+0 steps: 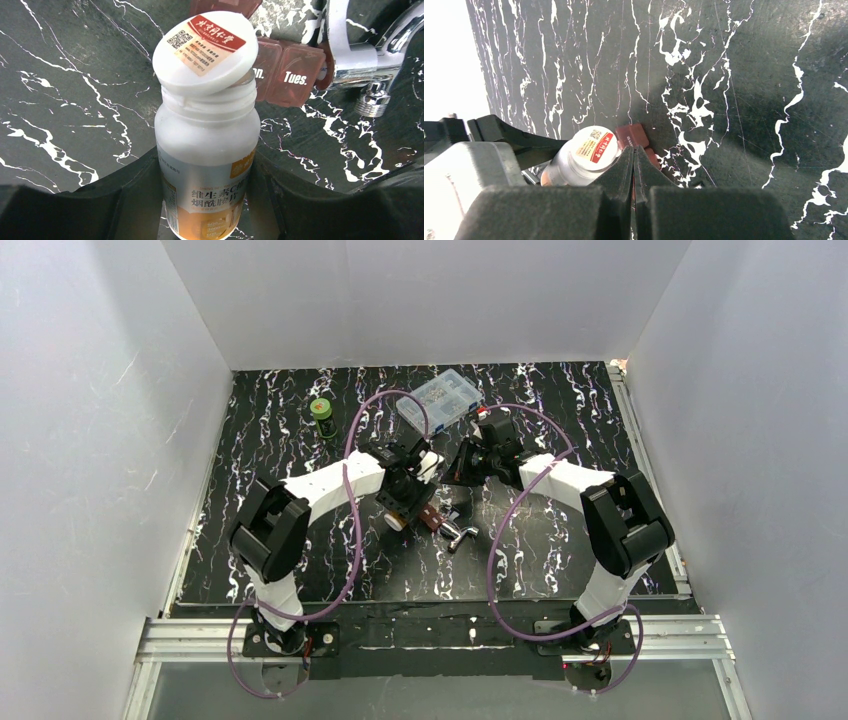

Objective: Sort the pills into containers

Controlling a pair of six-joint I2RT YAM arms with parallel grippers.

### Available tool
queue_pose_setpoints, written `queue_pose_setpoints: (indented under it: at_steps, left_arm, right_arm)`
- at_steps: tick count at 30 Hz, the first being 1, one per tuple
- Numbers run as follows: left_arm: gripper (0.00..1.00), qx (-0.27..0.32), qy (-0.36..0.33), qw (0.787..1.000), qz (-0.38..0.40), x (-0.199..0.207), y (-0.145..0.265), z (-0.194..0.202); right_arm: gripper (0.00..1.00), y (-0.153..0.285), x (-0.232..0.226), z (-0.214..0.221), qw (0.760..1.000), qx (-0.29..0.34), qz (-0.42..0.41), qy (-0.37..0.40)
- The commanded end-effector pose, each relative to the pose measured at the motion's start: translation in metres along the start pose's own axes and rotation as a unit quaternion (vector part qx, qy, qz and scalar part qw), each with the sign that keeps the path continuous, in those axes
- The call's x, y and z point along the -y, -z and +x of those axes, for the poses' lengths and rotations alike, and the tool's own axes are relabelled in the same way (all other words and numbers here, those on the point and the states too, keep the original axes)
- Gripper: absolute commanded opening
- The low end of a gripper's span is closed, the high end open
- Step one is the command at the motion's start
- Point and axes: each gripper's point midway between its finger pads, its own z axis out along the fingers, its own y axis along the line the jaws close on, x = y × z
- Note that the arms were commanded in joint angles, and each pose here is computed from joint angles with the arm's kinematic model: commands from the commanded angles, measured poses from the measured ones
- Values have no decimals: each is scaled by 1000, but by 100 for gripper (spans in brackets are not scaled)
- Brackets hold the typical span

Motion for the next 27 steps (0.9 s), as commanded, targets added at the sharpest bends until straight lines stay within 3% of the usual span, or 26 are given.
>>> queue_pose_setpoints:
  at_steps: [1, 17, 27]
  left_arm:
    - [0, -15, -10, 1000, -8, -1, 6, 10]
    - [0, -52, -42, 997, -32, -4, 3, 17]
    - [0, -43, -38, 998, -40, -6, 6, 12]
  right_arm:
    - [3, 0, -10, -7, 1000, 9, -21, 6]
    - [3, -4, -10, -5, 1000, -1, -25, 2]
    - [3, -4, -11, -4, 1000, -2, -28, 4]
